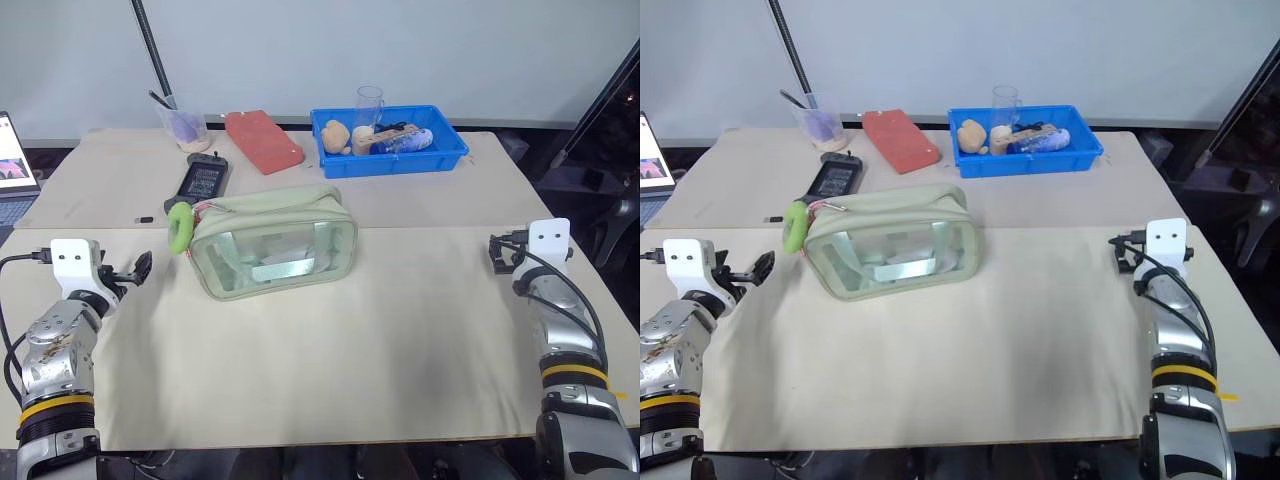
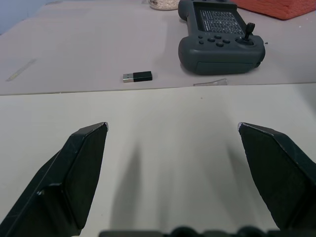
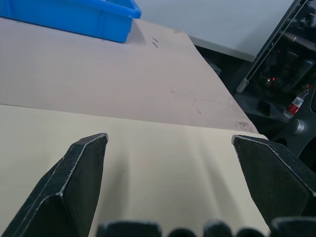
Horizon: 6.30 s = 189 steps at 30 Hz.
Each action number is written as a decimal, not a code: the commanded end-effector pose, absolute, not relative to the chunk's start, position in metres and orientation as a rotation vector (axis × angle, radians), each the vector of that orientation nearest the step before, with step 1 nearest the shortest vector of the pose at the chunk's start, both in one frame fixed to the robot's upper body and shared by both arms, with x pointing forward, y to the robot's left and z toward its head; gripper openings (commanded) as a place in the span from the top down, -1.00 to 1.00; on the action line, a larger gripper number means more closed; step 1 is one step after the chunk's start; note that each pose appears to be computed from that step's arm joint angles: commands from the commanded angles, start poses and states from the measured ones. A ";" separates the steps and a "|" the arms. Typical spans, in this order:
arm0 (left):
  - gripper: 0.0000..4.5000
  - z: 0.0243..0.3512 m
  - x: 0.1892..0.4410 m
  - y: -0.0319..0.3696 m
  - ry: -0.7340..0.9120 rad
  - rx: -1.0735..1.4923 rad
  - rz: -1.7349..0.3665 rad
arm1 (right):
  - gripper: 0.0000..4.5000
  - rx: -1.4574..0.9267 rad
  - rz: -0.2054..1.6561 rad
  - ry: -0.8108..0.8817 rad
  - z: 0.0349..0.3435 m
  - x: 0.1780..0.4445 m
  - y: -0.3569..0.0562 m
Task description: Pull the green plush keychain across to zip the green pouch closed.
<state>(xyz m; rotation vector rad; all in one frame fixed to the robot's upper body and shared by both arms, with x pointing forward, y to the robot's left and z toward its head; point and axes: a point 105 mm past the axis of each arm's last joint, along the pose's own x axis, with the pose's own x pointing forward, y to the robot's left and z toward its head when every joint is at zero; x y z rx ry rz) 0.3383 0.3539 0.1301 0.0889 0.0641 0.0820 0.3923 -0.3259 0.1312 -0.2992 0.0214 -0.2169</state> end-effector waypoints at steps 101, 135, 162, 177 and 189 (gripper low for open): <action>-1.00 0.282 0.264 0.118 -0.090 0.574 -1.407 | 0.59 -0.612 1.121 -0.038 0.235 0.309 -0.103; 0.99 0.227 0.315 0.234 0.004 0.352 -0.765 | 1.00 -0.649 1.153 -0.064 0.234 0.313 -0.105; -0.98 0.232 0.350 0.244 -0.033 -0.064 -0.660 | 1.00 -0.640 1.115 -0.063 0.235 0.313 -0.108; -0.87 0.218 0.345 0.218 0.027 -0.164 -0.807 | 1.00 -0.640 1.101 -0.060 0.235 0.311 -0.108; 0.98 0.232 0.346 0.226 -0.021 -0.147 -0.773 | 1.00 -0.640 1.096 -0.064 0.236 0.314 -0.108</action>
